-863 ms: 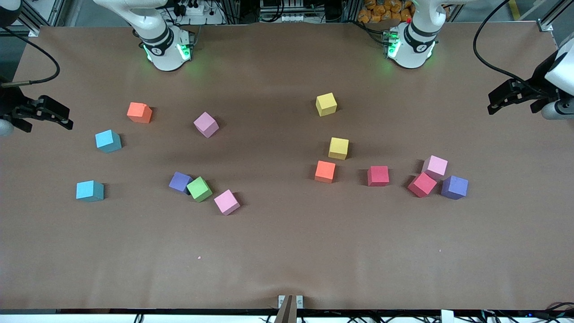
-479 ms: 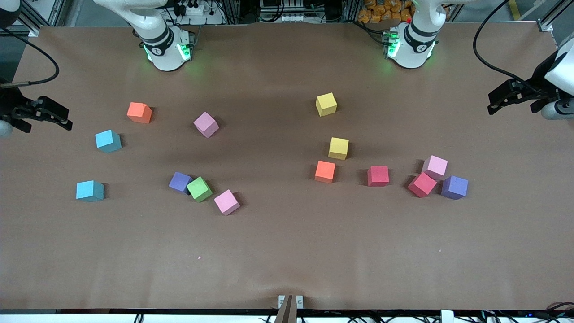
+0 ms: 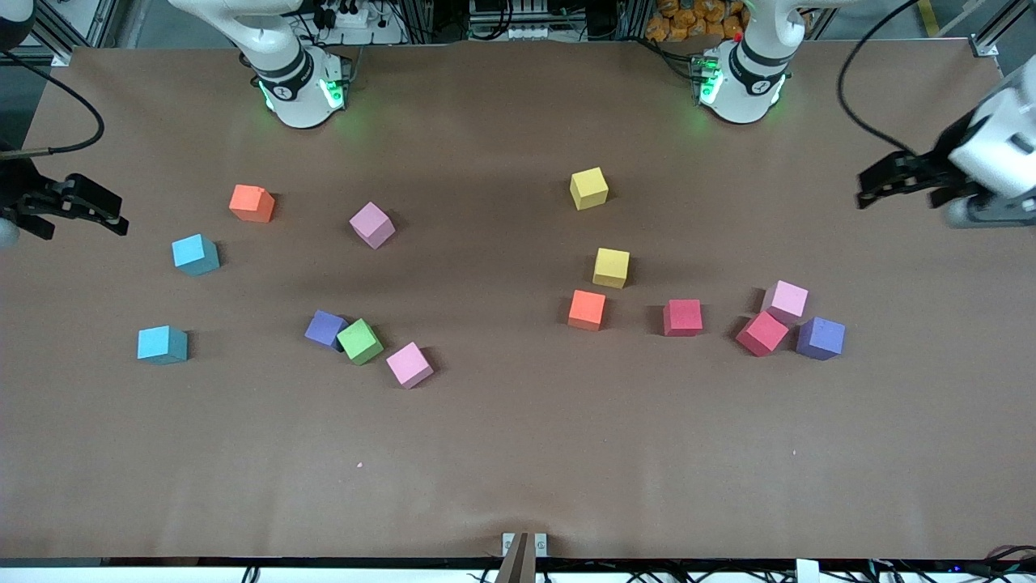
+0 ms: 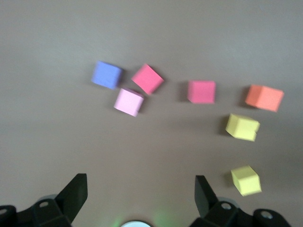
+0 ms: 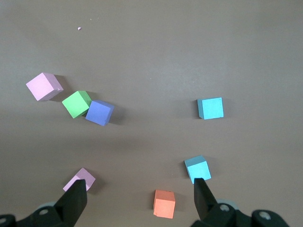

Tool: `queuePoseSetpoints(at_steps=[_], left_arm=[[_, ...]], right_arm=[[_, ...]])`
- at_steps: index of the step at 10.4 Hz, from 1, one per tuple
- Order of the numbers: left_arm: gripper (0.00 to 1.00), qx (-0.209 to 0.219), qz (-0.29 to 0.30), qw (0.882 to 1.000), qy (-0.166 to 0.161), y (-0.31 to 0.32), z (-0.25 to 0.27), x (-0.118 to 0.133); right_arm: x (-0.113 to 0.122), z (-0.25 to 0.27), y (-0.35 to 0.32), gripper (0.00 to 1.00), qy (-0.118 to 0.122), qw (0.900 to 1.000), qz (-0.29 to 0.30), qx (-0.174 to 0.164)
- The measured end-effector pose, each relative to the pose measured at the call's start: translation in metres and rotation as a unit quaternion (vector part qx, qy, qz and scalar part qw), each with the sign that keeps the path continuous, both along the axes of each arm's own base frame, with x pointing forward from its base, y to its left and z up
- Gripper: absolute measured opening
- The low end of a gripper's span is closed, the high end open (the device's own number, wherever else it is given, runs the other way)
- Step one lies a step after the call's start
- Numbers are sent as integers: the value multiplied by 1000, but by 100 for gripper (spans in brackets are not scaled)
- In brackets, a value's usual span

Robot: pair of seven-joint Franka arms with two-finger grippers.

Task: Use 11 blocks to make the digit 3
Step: 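Reach the right gripper to a pink cube while the left gripper reaches a yellow cube, then lower and close both grippers on the pink and yellow cubes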

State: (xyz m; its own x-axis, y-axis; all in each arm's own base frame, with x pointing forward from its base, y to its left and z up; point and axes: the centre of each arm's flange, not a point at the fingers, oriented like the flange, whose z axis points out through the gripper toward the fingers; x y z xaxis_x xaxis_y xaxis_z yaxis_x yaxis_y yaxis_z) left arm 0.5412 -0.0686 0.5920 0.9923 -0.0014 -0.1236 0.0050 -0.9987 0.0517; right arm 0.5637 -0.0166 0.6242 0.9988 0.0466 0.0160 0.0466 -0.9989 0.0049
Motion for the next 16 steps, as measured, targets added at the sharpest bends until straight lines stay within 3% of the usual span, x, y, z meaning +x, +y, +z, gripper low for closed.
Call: queuePoseSetpoints(at_steps=[2,4,9,11,13,16], left_arm=[[100,-10,0,999,40,-40,-51,-6],[100,6,5,998,58,-102,-95,-26],[100,46,15,997,65,-229,-195,-113],[100,47,31,997,61,-269,-227,-144],[100,33,48,996,61,-293,-256,-156],[100,26,60,995,73,-305,-307,-178]], right_arm=[[1,-5,-1,100,0,1000,-1,0],[6,-26,1,100,-3,1000,1,0],[20,-123,32,100,-42,999,28,1],[14,-169,62,100,-26,998,54,2],[6,-199,81,100,-12,997,71,2],[6,-234,104,100,-13,994,105,2]])
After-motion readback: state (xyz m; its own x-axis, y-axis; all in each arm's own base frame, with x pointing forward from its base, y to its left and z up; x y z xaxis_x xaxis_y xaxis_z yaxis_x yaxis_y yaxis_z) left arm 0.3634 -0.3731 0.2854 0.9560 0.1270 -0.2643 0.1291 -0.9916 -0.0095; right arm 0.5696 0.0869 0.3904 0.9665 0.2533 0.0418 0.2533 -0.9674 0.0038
